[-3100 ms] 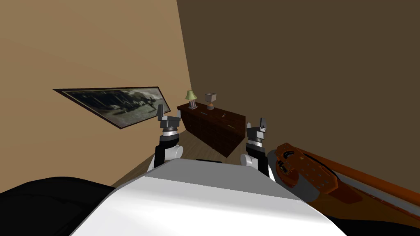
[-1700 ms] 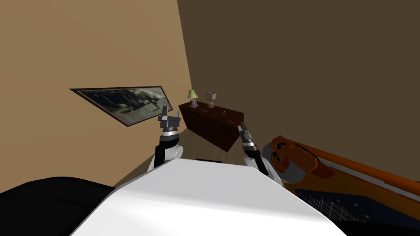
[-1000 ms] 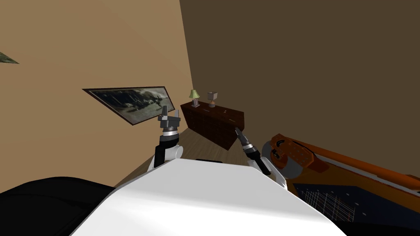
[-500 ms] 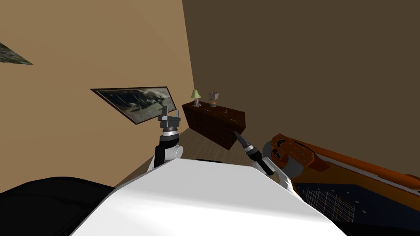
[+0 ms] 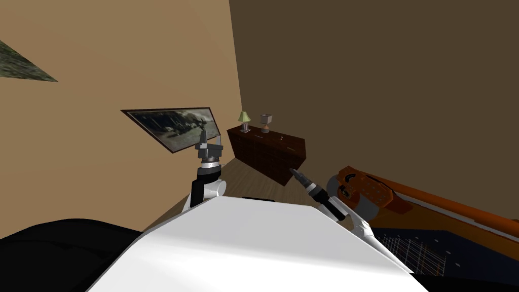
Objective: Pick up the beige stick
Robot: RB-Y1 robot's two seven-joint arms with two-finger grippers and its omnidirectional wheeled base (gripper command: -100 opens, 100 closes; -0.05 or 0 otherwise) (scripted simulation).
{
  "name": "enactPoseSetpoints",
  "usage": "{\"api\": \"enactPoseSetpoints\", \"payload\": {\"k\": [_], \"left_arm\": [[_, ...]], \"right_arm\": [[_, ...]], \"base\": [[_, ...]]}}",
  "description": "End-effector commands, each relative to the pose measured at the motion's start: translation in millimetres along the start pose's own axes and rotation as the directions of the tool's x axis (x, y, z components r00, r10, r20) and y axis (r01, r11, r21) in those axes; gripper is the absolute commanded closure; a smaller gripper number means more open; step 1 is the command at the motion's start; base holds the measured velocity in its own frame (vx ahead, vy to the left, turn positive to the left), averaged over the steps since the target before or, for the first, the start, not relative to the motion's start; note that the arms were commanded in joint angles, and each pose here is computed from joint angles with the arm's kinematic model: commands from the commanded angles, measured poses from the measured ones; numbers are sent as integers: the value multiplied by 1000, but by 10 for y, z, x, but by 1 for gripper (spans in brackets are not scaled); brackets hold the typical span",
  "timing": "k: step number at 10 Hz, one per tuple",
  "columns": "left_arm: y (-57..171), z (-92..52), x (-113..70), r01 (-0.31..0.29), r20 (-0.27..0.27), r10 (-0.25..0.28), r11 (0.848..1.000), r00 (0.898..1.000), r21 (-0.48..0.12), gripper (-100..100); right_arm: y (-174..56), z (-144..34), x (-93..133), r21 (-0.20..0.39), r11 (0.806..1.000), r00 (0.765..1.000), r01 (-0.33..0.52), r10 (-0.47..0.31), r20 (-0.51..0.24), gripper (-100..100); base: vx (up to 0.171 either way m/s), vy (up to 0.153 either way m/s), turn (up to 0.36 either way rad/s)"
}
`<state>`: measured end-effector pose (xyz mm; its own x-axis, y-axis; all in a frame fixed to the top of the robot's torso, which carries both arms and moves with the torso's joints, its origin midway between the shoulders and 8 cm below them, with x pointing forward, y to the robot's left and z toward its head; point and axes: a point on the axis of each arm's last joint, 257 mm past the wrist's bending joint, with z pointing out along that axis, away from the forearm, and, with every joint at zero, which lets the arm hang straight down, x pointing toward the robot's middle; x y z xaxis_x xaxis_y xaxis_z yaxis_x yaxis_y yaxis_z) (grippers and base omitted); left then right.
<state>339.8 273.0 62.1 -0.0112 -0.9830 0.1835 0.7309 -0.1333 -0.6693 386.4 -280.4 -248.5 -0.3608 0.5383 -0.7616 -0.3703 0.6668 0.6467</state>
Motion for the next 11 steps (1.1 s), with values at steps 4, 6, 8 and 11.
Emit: {"api": "enactPoseSetpoints", "payload": {"k": [4,6,8,11], "left_arm": [[0,0,0,0,0,0,1000,1000,0,0],[0,0,0,0,0,0,1000,1000,0,0],[0,0,0,0,0,0,1000,1000,0,0],[0,0,0,0,0,0,1000,1000,0,0]], "right_arm": [[-391,-248,241,43,992,981,118,-110,-158,-100],[-589,-420,344,60,983,959,176,-157,-237,-100],[-856,-663,424,87,967,925,239,-199,-325,-100],[-1160,-986,419,112,941,872,319,-245,-425,-100]], "base": [[12,44,37],[17,74,61],[42,70,68],[55,66,65]]}}
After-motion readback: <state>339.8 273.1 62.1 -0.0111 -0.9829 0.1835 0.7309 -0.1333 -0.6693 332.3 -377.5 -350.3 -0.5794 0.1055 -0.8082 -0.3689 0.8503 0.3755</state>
